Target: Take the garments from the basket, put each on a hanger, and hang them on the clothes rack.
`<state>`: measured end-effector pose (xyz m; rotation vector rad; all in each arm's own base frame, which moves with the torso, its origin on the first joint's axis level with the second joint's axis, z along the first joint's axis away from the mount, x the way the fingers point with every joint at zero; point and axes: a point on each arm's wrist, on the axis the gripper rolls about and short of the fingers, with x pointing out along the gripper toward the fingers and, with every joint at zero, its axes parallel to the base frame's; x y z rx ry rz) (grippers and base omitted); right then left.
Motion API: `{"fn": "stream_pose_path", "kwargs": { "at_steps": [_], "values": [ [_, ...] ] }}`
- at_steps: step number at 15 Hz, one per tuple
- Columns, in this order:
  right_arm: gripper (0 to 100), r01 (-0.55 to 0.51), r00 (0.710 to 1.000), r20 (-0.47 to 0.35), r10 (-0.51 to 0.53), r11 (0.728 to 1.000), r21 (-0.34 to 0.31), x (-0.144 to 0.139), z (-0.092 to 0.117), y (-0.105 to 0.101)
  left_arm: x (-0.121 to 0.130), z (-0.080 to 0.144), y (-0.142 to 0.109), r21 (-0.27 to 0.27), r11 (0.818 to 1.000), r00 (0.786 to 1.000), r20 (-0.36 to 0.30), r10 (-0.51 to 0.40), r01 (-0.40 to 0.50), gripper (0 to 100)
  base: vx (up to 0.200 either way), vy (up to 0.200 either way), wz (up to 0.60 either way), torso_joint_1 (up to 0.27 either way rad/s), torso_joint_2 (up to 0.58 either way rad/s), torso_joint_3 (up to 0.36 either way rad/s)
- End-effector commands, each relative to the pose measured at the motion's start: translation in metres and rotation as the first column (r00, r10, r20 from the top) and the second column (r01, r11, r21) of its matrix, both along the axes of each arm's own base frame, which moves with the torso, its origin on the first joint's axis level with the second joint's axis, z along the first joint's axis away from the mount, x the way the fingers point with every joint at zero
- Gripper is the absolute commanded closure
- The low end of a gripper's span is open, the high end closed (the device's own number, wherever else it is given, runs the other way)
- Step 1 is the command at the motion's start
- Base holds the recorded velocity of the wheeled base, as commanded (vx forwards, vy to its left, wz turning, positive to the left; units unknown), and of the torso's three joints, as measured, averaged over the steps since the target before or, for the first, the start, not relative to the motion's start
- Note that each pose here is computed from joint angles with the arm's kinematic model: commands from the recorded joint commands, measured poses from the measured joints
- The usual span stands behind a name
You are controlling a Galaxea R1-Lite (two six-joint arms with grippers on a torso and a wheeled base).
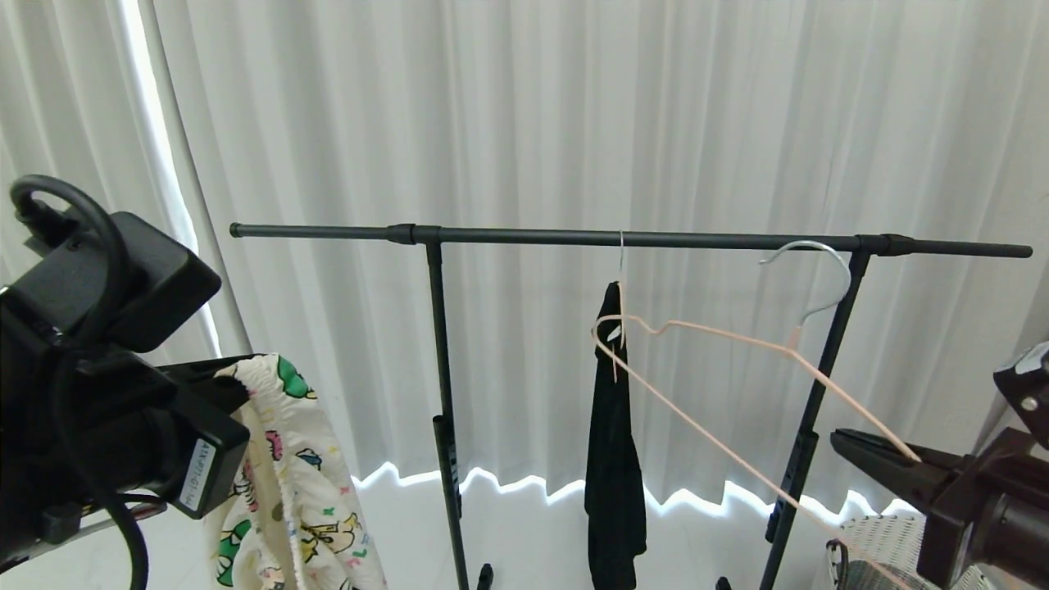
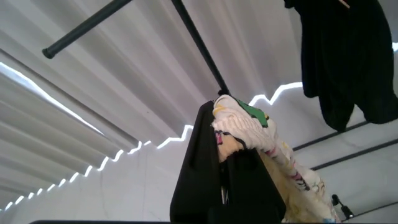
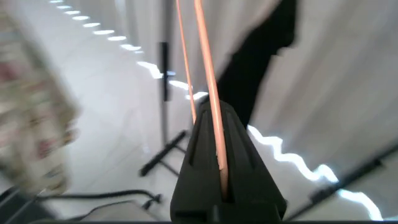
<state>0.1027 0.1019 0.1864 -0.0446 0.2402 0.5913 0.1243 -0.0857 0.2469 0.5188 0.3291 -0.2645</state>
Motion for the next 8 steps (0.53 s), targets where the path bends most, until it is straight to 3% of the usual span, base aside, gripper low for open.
{"fn": "stream_pose_path", "kwargs": {
  "at_steps": [1,3,5,6,8],
  "values": [
    [100,-0.176,0.984,-0.004,0.176,0.984,0.023,-0.02,0.002,0.016,0.015,-0.006,-0.012,-0.052,0.998,0.999,-0.038,0.028,-0.03,100,0.0,0.0,0.0,0.0,0.0,0.0],
    [100,-0.313,0.949,-0.023,0.314,0.948,0.053,-0.038,0.004,0.03,0.035,-0.011,-0.027,-0.139,0.982,0.99,-0.08,0.12,-0.13,100,0.0,0.0,0.0,0.0,0.0,0.0],
    [100,-0.399,0.914,-0.055,0.402,0.915,0.067,-0.049,0.004,0.045,0.057,-0.014,-0.043,-0.198,0.949,0.968,-0.109,0.226,-0.243,100,0.0,0.0,0.0,0.0,0.0,0.0],
    [100,-0.409,0.908,-0.064,0.413,0.91,0.065,-0.049,0.004,0.052,0.062,-0.013,-0.048,-0.223,0.938,0.963,-0.11,0.245,-0.264,100,0.0,0.0,0.0,0.0,0.0,0.0],
    [100,-0.404,0.909,-0.078,0.41,0.912,0.073,-0.045,0.007,0.065,0.067,-0.012,-0.053,-0.224,0.938,0.963,-0.112,0.245,-0.265,100,0.0,0.0,0.0,0.0,0.0,0.0]
  ]
}}
